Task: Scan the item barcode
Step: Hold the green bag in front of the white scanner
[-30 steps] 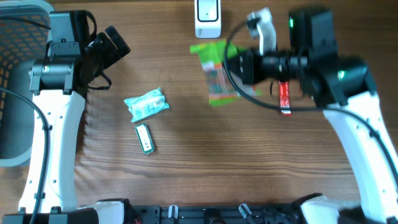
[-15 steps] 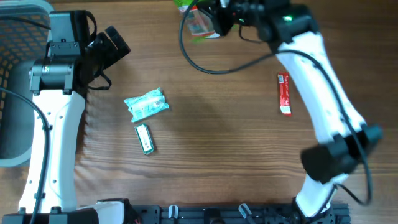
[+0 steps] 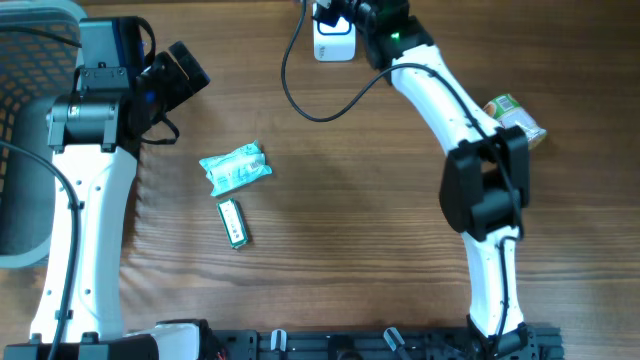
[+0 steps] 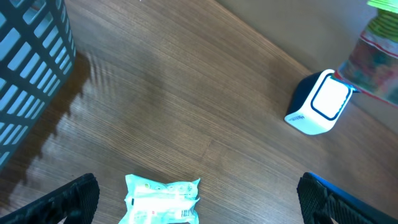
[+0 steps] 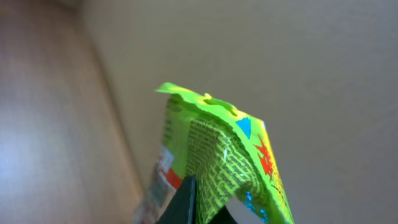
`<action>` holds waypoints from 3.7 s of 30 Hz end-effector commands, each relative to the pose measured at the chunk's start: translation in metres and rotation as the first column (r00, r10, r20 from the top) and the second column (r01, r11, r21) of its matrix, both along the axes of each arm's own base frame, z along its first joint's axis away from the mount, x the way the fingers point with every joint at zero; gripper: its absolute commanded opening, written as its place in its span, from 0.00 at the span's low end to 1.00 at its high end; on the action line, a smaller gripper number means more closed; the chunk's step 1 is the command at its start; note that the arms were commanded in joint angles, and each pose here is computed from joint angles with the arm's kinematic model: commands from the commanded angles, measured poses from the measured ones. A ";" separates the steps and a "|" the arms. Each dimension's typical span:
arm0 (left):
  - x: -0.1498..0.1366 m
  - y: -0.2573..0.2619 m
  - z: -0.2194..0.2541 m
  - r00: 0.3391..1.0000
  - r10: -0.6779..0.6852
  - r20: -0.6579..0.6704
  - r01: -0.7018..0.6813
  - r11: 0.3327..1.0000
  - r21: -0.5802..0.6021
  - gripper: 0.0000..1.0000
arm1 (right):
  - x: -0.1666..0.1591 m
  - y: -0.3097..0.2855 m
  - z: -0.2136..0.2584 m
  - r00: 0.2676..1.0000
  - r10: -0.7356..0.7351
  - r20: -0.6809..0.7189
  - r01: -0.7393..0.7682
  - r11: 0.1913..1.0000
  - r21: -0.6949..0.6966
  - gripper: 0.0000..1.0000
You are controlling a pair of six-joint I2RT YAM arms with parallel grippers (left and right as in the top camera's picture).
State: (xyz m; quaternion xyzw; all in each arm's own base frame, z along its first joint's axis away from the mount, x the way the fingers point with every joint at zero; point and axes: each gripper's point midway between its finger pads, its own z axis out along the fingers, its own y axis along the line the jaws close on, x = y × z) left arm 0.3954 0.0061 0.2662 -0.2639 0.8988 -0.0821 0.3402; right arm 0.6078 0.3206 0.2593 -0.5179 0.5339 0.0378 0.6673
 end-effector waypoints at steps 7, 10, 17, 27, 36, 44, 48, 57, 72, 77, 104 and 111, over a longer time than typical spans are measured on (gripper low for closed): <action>-0.001 0.001 0.013 0.999 -0.012 0.035 0.012 1.000 0.010 1.00 | 0.041 -0.010 -0.053 0.989 -0.095 0.112 0.088 0.994 0.066 0.04; -0.001 0.001 0.013 0.999 -0.012 0.035 0.012 1.000 0.010 1.00 | 0.048 -0.018 -0.069 0.991 -0.111 0.080 0.104 0.990 0.090 0.05; -0.001 0.001 0.013 0.999 -0.012 0.035 0.012 1.000 0.010 1.00 | 0.057 -0.038 -0.059 0.988 -0.144 0.065 0.127 0.969 0.213 0.04; -0.001 0.001 0.013 0.999 -0.012 0.035 0.012 1.000 0.010 1.00 | 0.062 -0.054 -0.042 0.977 -0.191 0.091 0.152 0.933 0.327 0.05; -0.001 0.001 0.013 0.999 -0.012 0.035 0.012 1.000 0.010 1.00 | 0.074 -0.067 -0.052 0.966 -0.248 0.071 0.196 0.884 0.424 0.05; -0.001 0.001 0.013 0.999 -0.012 0.035 0.012 1.000 0.010 1.00 | 0.073 -0.057 -0.073 0.981 -0.193 0.005 0.177 0.912 0.371 0.05; -0.001 0.001 0.013 0.999 -0.012 0.035 0.012 1.000 0.010 1.00 | 0.073 -0.054 -0.085 0.983 -0.184 -0.001 0.175 0.934 0.312 0.04; -0.001 0.001 0.013 0.999 -0.012 0.035 0.012 1.000 0.010 1.00 | 0.075 -0.055 0.013 0.942 -0.273 0.197 0.167 0.888 0.428 0.04; -0.001 0.001 0.013 0.999 -0.012 0.035 0.012 1.000 0.010 1.00 | 0.093 -0.044 -0.091 0.931 -0.296 0.214 0.315 0.947 -0.062 0.05; -0.001 0.001 0.013 0.999 -0.012 0.035 0.012 1.000 0.010 1.00 | 0.084 -0.025 -0.110 0.933 -0.206 0.295 0.284 0.926 -0.249 0.04; -0.001 0.001 0.013 0.999 -0.012 0.035 0.012 1.000 0.010 1.00 | 0.091 -0.100 0.020 0.664 -0.686 0.297 0.672 0.722 0.166 0.04; -0.001 0.001 0.013 0.999 -0.012 0.035 0.012 1.000 0.010 1.00 | 0.088 -0.108 0.019 0.586 -0.729 0.354 0.750 0.653 0.104 0.04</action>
